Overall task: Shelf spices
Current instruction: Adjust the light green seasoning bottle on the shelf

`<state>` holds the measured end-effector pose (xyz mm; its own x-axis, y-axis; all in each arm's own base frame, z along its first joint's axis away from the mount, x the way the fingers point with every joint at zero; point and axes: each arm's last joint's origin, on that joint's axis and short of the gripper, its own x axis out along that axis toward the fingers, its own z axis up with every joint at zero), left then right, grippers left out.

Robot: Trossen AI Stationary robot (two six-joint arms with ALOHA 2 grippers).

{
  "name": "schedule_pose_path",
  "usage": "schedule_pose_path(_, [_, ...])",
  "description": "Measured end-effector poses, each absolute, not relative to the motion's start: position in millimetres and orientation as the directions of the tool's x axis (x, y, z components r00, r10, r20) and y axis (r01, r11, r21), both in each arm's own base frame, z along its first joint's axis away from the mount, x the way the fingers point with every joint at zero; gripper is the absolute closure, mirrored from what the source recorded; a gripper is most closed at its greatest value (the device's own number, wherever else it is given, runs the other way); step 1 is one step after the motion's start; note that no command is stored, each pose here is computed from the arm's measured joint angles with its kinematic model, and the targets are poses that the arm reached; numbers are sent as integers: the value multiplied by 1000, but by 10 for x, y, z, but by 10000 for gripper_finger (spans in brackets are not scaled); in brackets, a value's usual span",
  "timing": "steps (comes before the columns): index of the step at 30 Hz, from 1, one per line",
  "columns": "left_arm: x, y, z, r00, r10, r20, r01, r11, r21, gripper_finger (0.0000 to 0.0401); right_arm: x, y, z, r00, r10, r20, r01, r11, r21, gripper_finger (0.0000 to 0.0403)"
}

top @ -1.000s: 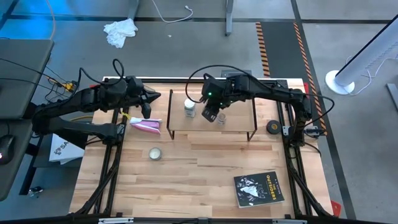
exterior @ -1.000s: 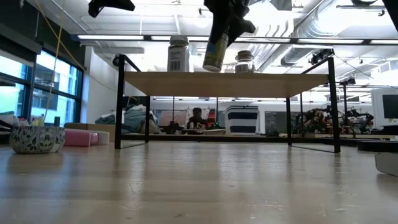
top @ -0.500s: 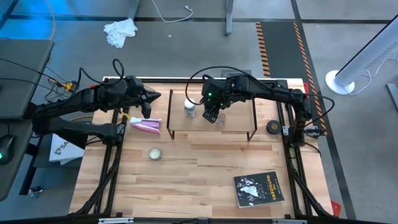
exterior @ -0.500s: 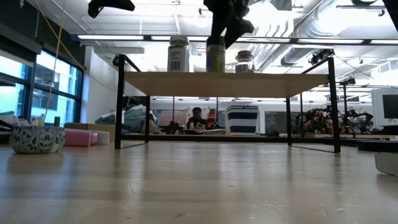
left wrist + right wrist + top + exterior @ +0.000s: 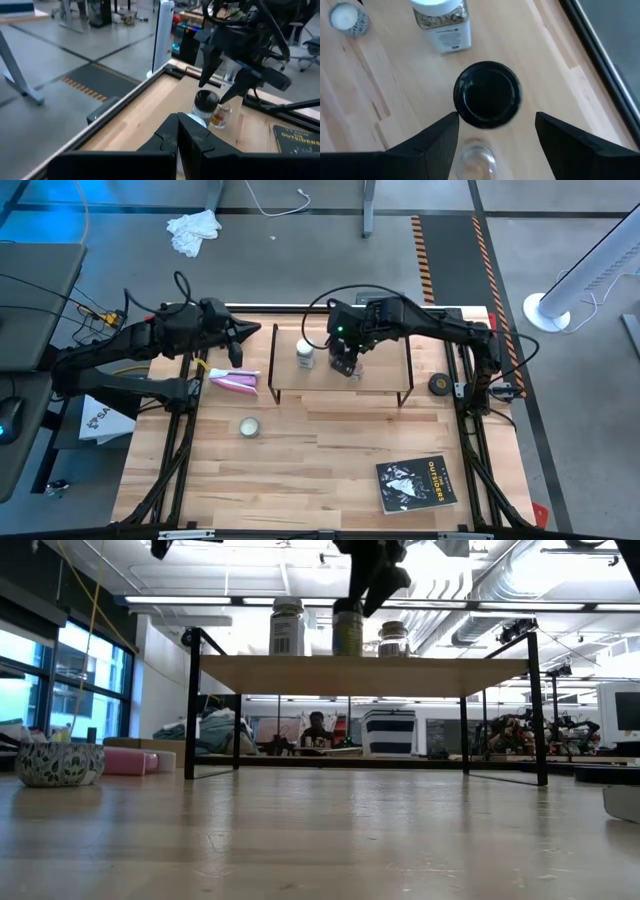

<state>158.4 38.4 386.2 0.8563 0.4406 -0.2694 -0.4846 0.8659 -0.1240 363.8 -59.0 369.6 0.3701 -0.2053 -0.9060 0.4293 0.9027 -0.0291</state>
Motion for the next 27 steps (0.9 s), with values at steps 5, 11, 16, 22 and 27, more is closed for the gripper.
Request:
schedule_pose_path(5, [1585, 391, 3877, 849, 464, -253, -501, 859, -104, 401, 3515, -605, 3961, 382, -218, -898, 428, 903, -38, 144])
schedule_pose_path(11, [1584, 393, 3878, 845, 472, -252, -508, 855, -101, 401, 3379, -597, 4078, 324, -256, -911, 456, 886, -87, 147])
schedule_pose_path(16, [1654, 432, 3876, 848, 472, -242, -506, 857, -100, 401, 3413, -603, 3916, 266, -254, -930, 467, 878, -106, 204])
schedule_pose_path(22, [1876, 505, 3716, 851, 391, -351, -433, 900, -47, 401, 3495, -634, 3686, 230, -267, -936, 429, 891, -149, 368])
schedule_pose_path(27, [1956, 505, 3579, 829, 323, -457, -375, 927, -25, 401, 3527, -650, 3594, 225, -263, -938, 427, 892, -147, 386])
